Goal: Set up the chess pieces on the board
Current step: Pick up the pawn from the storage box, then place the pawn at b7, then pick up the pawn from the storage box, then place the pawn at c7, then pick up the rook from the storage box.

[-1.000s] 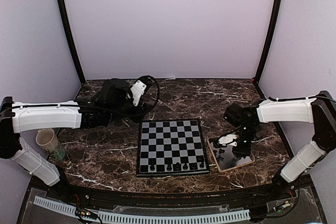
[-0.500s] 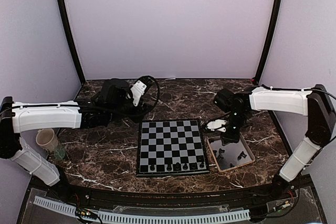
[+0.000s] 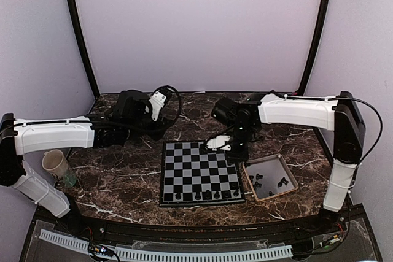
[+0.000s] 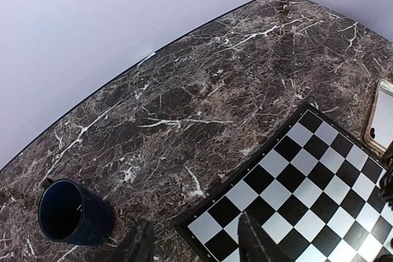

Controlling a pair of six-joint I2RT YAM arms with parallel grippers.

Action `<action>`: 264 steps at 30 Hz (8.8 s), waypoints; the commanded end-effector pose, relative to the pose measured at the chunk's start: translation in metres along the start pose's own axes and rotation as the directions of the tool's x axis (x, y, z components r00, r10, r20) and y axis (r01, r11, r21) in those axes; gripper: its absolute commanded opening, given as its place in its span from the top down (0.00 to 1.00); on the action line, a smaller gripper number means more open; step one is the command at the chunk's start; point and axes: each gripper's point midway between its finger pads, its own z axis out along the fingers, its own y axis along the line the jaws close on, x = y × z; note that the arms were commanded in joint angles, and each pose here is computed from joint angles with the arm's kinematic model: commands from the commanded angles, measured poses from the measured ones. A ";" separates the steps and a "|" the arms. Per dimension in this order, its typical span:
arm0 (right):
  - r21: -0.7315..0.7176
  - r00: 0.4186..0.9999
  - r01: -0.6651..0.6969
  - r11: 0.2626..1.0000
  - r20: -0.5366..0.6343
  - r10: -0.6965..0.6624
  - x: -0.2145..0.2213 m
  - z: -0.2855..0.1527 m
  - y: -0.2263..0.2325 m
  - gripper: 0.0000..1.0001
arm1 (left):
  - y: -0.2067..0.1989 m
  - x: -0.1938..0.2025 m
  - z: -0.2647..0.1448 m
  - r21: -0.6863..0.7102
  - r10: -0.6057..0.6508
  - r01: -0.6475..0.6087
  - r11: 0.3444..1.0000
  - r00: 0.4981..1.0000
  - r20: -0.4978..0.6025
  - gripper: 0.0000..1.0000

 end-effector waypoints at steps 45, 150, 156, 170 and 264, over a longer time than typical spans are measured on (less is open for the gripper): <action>-0.181 0.984 0.148 0.972 -0.068 -0.162 -0.027 0.029 0.074 0.79 | 0.018 -0.029 -0.023 -0.052 -0.008 0.012 0.999 0.996 0.086 0.51; -0.152 0.997 -0.070 0.986 0.009 0.072 -0.012 0.005 0.006 0.92 | 0.015 -0.033 -0.028 -0.030 0.006 -0.003 1.000 0.994 0.105 0.51; -0.181 1.000 0.016 0.983 0.000 -0.017 -0.039 0.015 0.029 0.92 | 0.015 -0.035 -0.030 -0.025 0.003 0.000 1.000 0.994 0.112 0.51; -0.252 0.992 0.101 0.963 -0.046 -0.117 -0.046 0.035 0.070 0.91 | 0.015 -0.036 -0.031 -0.025 0.005 -0.002 1.000 0.993 0.114 0.51; 0.032 0.862 -0.507 0.861 0.007 0.507 0.220 -0.015 0.041 0.56 | -0.210 -0.044 0.047 0.551 0.264 -0.297 0.780 0.954 0.140 0.29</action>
